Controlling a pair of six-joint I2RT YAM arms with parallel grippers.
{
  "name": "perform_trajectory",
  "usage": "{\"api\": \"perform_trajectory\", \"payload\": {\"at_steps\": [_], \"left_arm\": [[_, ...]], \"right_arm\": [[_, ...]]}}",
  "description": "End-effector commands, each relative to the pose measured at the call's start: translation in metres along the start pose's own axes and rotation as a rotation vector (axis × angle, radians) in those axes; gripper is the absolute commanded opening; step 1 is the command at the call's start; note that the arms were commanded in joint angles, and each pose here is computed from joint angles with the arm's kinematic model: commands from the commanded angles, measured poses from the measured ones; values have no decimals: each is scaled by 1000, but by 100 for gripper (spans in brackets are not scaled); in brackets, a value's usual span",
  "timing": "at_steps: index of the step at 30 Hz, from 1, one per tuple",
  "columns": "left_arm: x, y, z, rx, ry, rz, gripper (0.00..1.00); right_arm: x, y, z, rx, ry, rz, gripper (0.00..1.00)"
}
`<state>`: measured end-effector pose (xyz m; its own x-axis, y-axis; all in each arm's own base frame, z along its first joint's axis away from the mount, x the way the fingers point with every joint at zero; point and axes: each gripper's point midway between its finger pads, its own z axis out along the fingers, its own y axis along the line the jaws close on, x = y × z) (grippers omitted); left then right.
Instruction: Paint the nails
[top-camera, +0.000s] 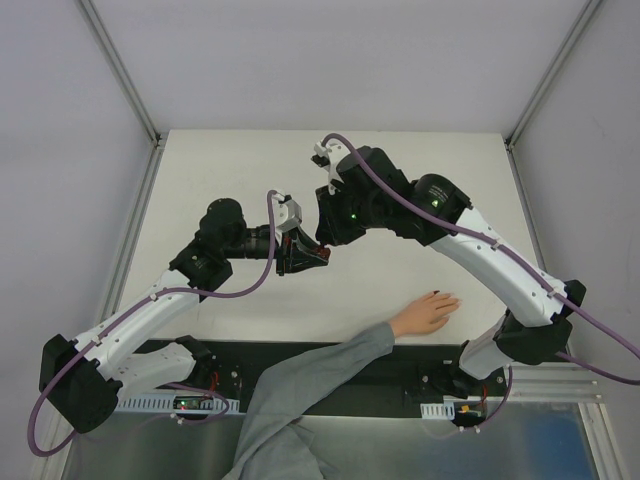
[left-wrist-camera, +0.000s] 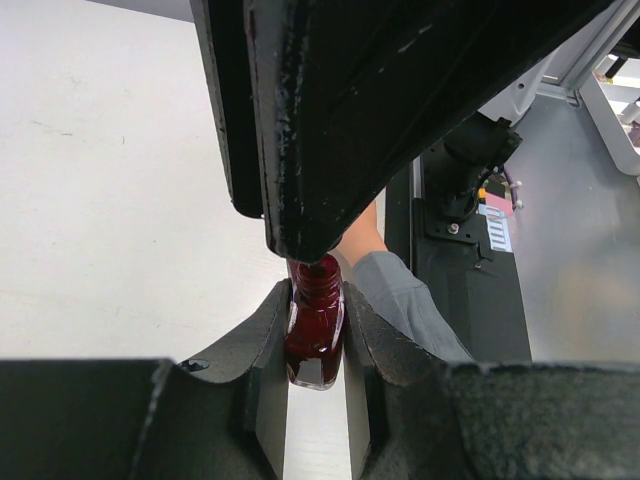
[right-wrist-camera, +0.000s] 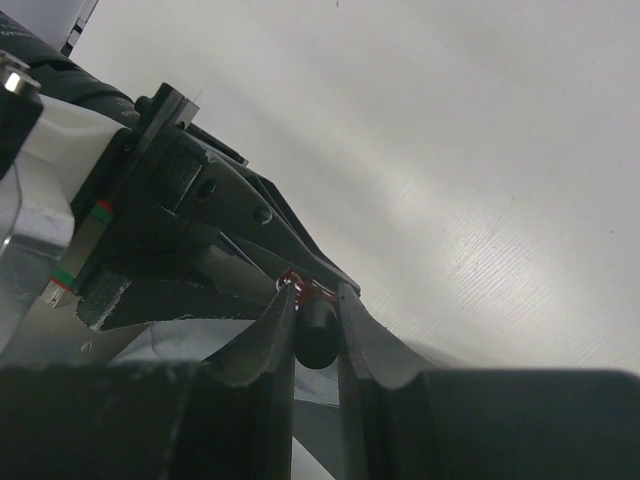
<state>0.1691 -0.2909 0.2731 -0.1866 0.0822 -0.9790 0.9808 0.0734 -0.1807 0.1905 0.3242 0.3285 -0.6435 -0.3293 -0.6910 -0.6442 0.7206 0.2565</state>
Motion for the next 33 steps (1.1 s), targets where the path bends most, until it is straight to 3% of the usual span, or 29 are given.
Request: {"api": "perform_trajectory", "payload": {"at_steps": [1,33], "left_arm": [[-23,-9,0,32,-48,82,0],[-25,-10,-1,34,-51,86,0]], "right_arm": [[-11,6,-7,-19,-34,-11,1],[9,9,8,-6,23,-52,1]]}}
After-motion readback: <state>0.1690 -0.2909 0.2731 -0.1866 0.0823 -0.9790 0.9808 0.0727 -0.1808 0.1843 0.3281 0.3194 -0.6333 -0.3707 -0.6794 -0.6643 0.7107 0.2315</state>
